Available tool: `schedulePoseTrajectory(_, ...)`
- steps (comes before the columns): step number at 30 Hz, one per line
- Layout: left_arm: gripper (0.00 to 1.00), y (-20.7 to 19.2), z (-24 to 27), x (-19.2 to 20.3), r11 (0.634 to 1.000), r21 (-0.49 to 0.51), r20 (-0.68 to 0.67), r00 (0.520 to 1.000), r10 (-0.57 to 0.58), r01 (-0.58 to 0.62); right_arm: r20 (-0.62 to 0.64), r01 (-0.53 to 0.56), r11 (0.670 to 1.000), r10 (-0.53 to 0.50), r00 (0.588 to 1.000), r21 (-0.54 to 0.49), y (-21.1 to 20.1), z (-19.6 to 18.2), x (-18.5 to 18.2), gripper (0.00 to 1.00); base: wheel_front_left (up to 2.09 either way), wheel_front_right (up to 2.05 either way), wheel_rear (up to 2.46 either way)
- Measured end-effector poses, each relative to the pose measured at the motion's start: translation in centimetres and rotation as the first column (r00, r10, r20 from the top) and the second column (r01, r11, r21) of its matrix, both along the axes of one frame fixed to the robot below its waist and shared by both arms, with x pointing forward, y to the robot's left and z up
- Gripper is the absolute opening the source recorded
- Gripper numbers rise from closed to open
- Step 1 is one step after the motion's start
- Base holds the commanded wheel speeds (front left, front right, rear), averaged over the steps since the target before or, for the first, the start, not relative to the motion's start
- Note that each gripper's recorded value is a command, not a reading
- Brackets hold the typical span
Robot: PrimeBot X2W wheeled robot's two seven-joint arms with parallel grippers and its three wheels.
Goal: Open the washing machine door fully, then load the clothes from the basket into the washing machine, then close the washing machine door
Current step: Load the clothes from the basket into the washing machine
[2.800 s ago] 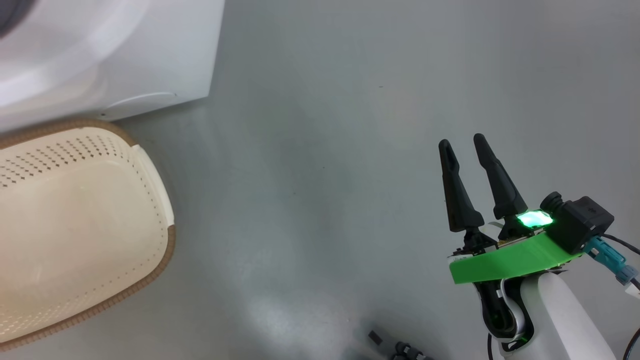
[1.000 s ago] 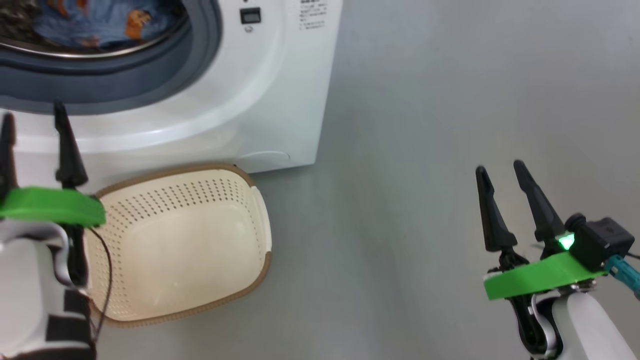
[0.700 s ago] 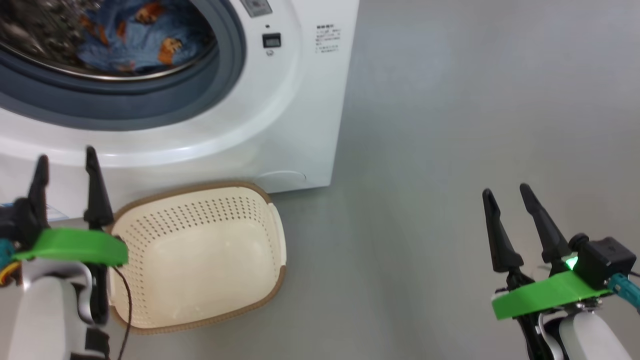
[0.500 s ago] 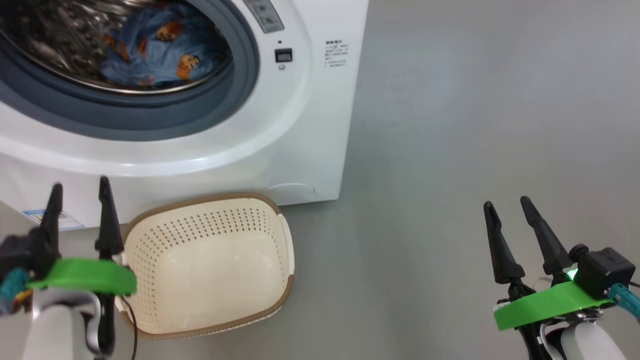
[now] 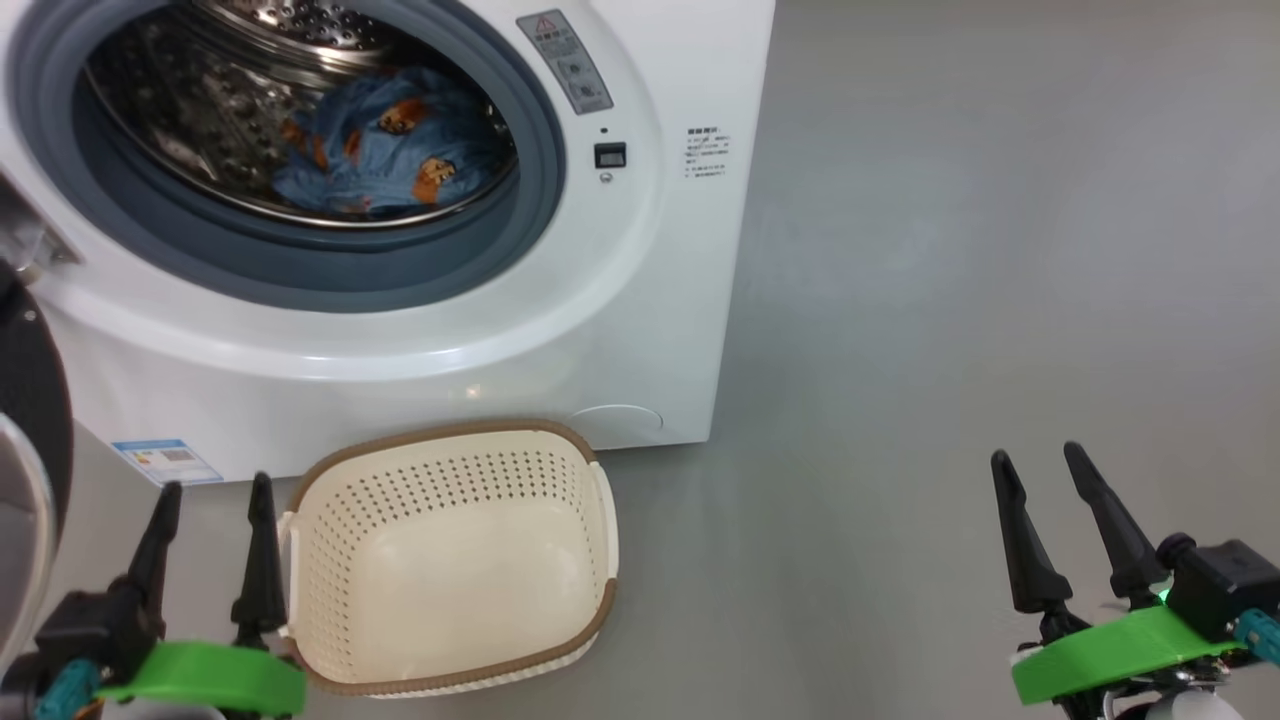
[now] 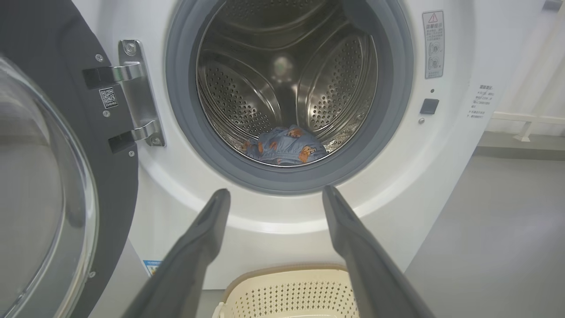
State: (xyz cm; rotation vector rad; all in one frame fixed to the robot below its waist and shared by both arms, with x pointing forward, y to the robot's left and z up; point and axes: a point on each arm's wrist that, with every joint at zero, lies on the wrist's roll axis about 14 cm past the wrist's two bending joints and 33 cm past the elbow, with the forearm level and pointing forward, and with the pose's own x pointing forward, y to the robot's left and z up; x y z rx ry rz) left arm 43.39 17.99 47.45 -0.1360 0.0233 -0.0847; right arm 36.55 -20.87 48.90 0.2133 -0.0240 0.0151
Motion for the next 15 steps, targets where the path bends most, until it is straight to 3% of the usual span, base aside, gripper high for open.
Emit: schedulePoseTrajectory(15,1.0,1.7,0.5,-3.0,0.999,-0.003,0.016,0.999,0.047,-0.047,0.012,-0.031,1.0,0.031,0.999,0.001,0.9,0.4,-0.3,1.0,0.0,0.0,0.0)
